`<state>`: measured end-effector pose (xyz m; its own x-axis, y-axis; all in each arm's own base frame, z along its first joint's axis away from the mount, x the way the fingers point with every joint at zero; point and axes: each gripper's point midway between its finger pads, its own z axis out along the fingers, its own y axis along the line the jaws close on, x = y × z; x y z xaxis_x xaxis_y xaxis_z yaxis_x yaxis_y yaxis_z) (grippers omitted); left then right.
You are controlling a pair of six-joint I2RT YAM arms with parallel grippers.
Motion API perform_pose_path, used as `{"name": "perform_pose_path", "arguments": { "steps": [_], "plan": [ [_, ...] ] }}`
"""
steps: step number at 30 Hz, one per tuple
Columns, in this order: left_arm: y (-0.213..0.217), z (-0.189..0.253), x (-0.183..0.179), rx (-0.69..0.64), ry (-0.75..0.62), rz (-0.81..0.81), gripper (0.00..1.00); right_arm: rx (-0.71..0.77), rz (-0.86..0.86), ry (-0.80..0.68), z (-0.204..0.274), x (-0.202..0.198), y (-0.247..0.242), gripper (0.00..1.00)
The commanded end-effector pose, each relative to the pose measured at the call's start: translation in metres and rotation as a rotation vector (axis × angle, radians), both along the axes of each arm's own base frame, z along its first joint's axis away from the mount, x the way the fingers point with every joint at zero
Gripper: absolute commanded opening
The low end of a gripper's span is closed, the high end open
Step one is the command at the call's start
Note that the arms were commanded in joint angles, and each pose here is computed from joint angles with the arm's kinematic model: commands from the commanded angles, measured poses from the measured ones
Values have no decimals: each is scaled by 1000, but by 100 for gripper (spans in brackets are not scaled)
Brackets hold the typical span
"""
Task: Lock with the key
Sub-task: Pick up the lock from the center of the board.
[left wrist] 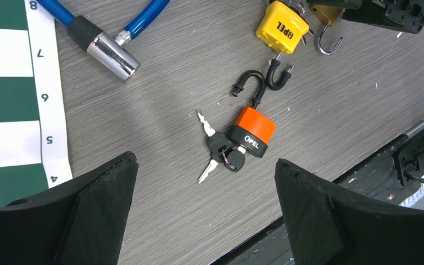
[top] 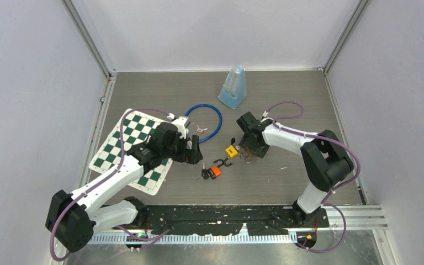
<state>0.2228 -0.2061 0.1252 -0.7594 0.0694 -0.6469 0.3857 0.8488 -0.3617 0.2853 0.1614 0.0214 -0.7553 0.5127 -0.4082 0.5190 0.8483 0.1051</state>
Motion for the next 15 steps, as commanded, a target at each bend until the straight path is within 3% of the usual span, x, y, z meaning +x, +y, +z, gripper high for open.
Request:
{"name": "perform_pose_path", "arguments": {
  "steps": [1,15],
  "plan": [
    [-5,17,10,-35,-62,14,92,36,-50,-48,15,19,12,68],
    [-2,21,17,-15,-85,34,92,-6,-79,63,-8,7,9,54]
  ]
}}
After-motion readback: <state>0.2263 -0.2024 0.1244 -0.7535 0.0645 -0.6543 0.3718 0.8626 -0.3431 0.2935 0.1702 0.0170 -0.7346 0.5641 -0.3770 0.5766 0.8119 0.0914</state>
